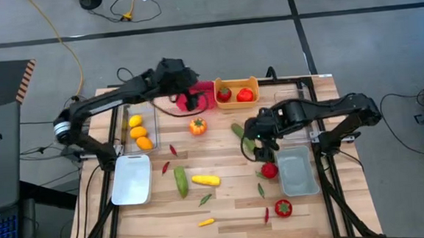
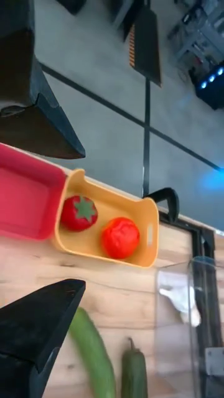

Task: Sort produce into baskets
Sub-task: Put the red tomato into the yellow bin

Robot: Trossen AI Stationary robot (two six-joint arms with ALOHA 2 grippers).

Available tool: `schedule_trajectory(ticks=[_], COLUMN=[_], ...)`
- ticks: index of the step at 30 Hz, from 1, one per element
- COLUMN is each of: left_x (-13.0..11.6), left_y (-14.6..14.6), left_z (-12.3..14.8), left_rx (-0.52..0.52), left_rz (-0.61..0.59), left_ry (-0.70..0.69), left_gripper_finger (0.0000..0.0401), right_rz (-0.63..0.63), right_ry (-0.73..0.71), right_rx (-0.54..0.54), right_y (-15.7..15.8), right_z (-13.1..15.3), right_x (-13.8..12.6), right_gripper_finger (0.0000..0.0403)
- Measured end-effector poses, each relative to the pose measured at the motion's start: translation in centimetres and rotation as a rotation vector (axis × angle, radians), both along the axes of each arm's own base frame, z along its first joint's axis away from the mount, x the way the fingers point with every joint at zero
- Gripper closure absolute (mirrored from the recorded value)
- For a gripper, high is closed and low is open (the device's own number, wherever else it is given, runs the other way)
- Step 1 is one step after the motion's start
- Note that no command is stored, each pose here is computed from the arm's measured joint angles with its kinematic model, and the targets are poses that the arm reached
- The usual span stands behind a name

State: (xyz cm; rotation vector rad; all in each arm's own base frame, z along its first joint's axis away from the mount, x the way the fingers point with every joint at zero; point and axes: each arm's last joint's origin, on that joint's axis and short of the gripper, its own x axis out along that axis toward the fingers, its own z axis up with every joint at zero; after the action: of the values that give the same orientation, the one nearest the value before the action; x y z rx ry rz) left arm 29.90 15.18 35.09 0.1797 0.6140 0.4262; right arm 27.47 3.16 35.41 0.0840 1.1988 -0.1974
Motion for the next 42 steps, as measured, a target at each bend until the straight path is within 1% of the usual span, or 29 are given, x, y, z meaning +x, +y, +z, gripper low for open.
schedule_trajectory(ticks=[3,6,9,12,15,18,21,25,30,36,38,42], left_x=[-2.3,-4.5,-6.5,-8.2,-9.5,-10.4,-11.0,-11.0,-10.7,-10.3,-10.2,-10.2], left_y=[-1.2,-2.6,-3.8,-4.9,-5.8,-6.5,-7.0,-7.6,-7.9,-8.4,-8.5,-8.6], left_z=[1.7,1.8,0.6,-0.6,-1.9,-3.1,-4.1,-5.3,-6.0,-6.0,-6.0,-6.0], left_rx=[-0.008,-0.022,-0.053,-0.059,-0.074,-0.105,-0.131,-0.155,-0.166,-0.165,-0.165,-0.167], left_rz=[0.006,0.009,0.019,0.021,0.021,0.027,0.029,0.016,-0.003,-0.029,-0.035,-0.043], left_ry=[-0.023,-0.052,-0.055,-0.096,-0.133,-0.137,-0.134,-0.113,-0.084,-0.089,-0.087,-0.086], left_gripper_finger=[0.0083,0.0083,0.0083,0.0083,0.0083,0.0083,0.0083,0.0083,0.0083,0.0083,0.0083,0.0083], right_rz=[-0.028,0.003,0.027,0.046,0.066,0.079,0.088,0.141,0.152,0.171,0.175,0.173], right_ry=[0.017,0.032,0.061,0.114,0.194,0.303,0.414,0.507,0.569,0.638,0.664,0.670], right_rx=[0.019,0.017,0.013,0.002,-0.020,-0.026,0.003,-0.007,-0.018,-0.008,0.005,0.014], right_y=[1.0,2.1,3.3,4.4,5.4,6.0,6.3,6.5,6.2,5.6,5.4,5.0], right_z=[-0.4,-0.8,-1.6,-3.0,-4.7,-6.5,-8.2,-9.8,-11.2,-12.4,-12.6,-12.6], right_x=[0.1,0.3,0.8,1.6,2.4,3.0,3.5,4.0,4.6,5.1,5.1,5.1], right_gripper_finger=[0.0005,0.0005,0.0005,0.0005,0.0005,0.0005,0.0005,0.0005,0.0005,0.0005,0.0005,0.0005])
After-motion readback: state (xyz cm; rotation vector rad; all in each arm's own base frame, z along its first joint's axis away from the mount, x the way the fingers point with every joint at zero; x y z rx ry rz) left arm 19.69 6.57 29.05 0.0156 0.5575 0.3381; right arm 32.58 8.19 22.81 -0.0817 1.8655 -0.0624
